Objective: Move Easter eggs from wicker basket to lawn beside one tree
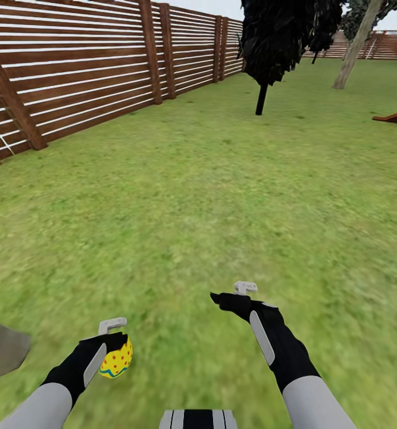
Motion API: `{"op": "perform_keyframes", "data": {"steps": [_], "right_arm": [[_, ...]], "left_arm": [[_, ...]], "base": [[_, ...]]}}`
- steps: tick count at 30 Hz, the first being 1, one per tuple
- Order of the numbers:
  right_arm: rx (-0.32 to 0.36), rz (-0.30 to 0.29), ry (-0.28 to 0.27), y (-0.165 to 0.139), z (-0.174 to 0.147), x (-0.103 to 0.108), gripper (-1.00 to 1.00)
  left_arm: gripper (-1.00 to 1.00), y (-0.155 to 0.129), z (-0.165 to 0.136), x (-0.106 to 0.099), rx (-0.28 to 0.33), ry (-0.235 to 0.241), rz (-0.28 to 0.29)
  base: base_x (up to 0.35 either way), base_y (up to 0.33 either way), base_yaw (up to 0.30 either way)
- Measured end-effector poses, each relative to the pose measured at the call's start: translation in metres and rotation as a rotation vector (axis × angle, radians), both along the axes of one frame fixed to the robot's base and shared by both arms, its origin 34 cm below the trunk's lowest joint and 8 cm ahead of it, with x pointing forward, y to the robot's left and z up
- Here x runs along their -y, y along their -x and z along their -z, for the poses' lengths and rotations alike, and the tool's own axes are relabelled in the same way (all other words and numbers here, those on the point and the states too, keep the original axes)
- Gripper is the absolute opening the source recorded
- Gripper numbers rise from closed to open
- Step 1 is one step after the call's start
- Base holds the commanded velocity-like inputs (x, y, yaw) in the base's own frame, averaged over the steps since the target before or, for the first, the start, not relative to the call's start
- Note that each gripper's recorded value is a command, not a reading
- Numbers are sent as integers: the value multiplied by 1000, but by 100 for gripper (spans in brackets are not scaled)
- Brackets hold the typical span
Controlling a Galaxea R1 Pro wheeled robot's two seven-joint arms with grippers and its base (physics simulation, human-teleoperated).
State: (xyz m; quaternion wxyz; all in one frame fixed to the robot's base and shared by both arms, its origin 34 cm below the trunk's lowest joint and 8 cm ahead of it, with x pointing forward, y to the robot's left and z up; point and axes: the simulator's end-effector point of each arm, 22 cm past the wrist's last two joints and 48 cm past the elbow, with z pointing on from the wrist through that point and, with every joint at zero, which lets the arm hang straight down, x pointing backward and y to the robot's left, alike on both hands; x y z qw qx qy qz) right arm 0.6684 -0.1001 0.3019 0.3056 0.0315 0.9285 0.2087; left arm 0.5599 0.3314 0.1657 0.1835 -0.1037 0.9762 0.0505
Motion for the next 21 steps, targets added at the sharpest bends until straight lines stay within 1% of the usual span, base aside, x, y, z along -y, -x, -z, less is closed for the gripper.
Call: {"op": "perform_keyframes", "data": {"steps": [5, 8, 12, 21], "right_arm": [[21, 0, 0, -4, -13, 0, 100], [33, 0, 0, -6, -20, 0, 100], [49, 0, 0, -9, -30, 0, 100], [86, 0, -1, -14, -53, 0, 100]], "left_arm": [[100, -5, -10, 0, 14, 1, -1], [100, -9, -16, 0, 25, 1, 0], [100, -14, -24, 0, 41, 1, 0], [100, -25, -43, 0, 77, 1, 0]], "base": [[-19, 0, 0], [-166, 0, 0], [-268, 0, 0], [-329, 0, 0]]}}
